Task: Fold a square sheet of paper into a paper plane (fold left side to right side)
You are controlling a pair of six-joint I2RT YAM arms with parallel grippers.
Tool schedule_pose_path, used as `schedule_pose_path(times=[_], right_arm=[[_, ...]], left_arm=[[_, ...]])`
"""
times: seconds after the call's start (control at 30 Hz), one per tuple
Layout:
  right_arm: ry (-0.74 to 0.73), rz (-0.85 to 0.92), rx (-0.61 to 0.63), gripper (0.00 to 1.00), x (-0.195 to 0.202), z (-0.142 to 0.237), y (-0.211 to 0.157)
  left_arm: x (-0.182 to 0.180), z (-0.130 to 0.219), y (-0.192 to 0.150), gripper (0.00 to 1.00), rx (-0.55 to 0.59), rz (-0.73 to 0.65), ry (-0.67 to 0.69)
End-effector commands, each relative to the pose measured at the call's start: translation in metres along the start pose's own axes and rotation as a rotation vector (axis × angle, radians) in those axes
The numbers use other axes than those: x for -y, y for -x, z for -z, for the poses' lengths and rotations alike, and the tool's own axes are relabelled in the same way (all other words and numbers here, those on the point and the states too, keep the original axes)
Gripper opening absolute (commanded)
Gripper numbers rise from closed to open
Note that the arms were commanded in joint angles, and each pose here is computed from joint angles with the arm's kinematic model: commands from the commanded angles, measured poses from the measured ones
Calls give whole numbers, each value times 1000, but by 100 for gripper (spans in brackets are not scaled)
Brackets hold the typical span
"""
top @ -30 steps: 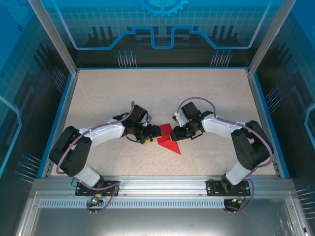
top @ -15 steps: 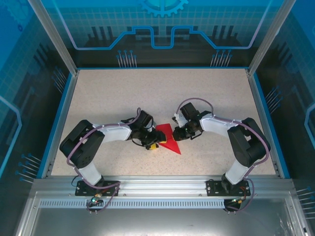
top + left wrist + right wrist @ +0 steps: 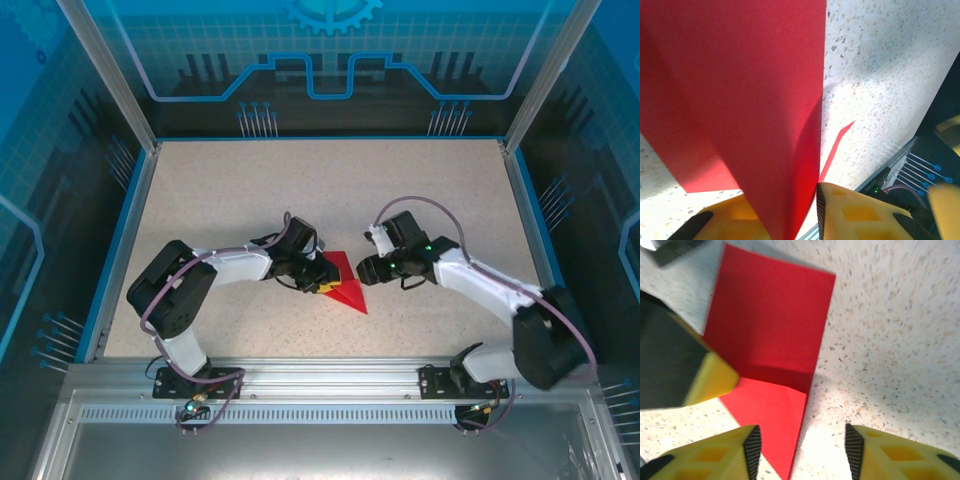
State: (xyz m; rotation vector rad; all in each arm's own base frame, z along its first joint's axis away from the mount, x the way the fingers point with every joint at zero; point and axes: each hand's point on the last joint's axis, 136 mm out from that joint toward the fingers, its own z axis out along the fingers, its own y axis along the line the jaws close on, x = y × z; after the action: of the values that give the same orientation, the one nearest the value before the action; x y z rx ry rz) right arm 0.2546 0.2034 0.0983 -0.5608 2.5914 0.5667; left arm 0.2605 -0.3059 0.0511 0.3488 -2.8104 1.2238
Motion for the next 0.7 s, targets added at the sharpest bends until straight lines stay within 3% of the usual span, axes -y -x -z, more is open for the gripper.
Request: schedule_pose_path(times=[0.0, 0.2, 0.37, 0.67], right_arm=[[-8, 120, 34, 57, -18, 6, -15], [-44, 297, 9, 62, -45, -16, -48], [-89, 362, -34, 61, -47, -35, -51], [-131, 361, -68, 49, -40, -50, -51]], left_arm=[[19, 4, -2, 23, -23, 7, -31], [26, 5, 2, 22, -20, 25, -30], [30, 5, 4, 21, -19, 32, -30], [29, 8, 6, 22, -10, 33, -16]])
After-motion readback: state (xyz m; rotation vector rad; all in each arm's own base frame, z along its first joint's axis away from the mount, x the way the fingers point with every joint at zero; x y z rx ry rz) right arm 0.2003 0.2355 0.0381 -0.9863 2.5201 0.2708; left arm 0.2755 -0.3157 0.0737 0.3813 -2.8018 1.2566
